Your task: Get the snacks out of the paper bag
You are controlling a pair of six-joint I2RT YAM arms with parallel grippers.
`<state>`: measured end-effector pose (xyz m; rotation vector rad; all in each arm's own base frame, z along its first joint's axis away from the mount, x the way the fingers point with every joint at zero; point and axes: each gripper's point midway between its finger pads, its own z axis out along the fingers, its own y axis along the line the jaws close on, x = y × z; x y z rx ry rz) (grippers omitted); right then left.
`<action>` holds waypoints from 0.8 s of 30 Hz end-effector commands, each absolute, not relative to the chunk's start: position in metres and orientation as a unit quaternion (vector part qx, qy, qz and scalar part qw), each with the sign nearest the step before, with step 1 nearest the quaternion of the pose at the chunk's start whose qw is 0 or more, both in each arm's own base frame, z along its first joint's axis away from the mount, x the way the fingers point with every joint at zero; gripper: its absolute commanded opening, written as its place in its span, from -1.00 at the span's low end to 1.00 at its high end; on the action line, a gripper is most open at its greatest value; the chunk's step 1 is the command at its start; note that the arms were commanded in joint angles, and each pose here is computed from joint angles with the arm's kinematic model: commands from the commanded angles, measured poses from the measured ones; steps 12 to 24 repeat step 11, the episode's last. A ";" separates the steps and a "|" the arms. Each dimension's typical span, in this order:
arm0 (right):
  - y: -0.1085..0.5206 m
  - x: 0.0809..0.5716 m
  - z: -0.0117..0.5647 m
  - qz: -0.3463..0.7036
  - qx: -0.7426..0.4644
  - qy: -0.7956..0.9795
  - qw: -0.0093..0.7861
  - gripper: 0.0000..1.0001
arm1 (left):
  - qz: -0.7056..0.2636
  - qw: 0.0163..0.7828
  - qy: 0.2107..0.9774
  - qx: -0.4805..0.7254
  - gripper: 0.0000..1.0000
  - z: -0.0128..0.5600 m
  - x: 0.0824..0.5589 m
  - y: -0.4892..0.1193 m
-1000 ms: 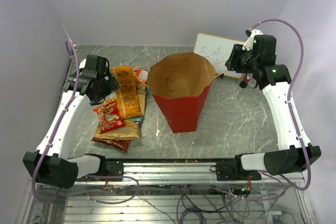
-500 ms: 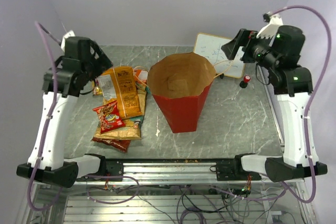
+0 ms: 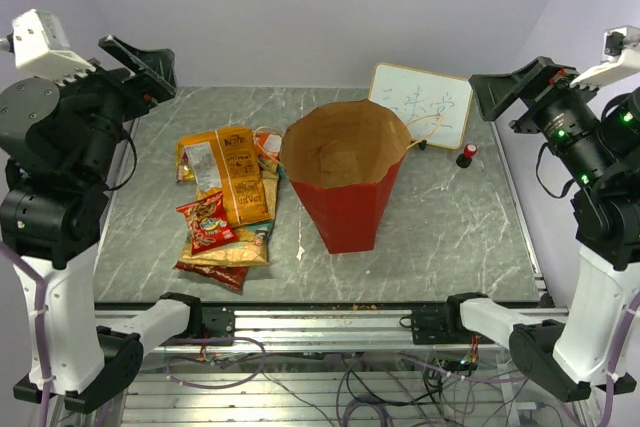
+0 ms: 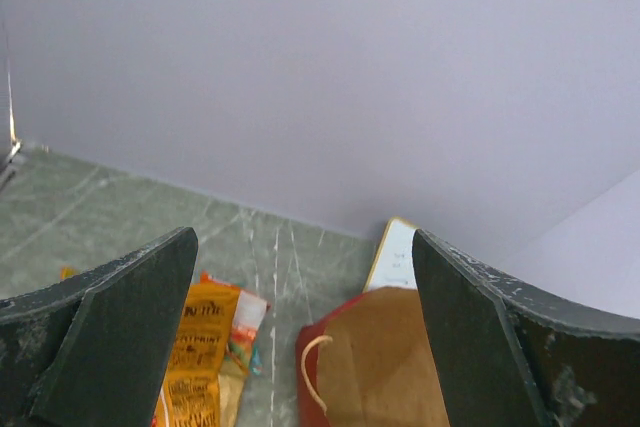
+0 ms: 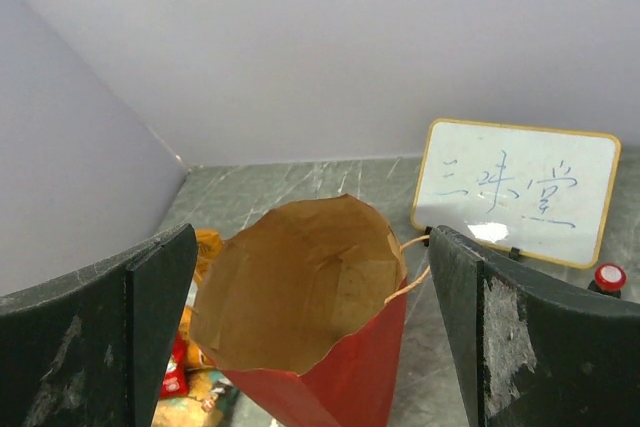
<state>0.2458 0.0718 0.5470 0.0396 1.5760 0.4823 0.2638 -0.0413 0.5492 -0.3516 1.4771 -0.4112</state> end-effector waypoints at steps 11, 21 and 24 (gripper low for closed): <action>0.073 0.270 0.494 0.227 0.079 0.756 0.608 1.00 | -0.168 0.706 0.678 -0.113 0.98 0.548 0.276 -0.048; 0.073 0.270 0.494 0.227 0.079 0.756 0.608 1.00 | -0.168 0.706 0.678 -0.113 0.98 0.548 0.276 -0.048; 0.073 0.270 0.494 0.227 0.079 0.756 0.608 1.00 | -0.168 0.706 0.678 -0.113 0.98 0.548 0.276 -0.048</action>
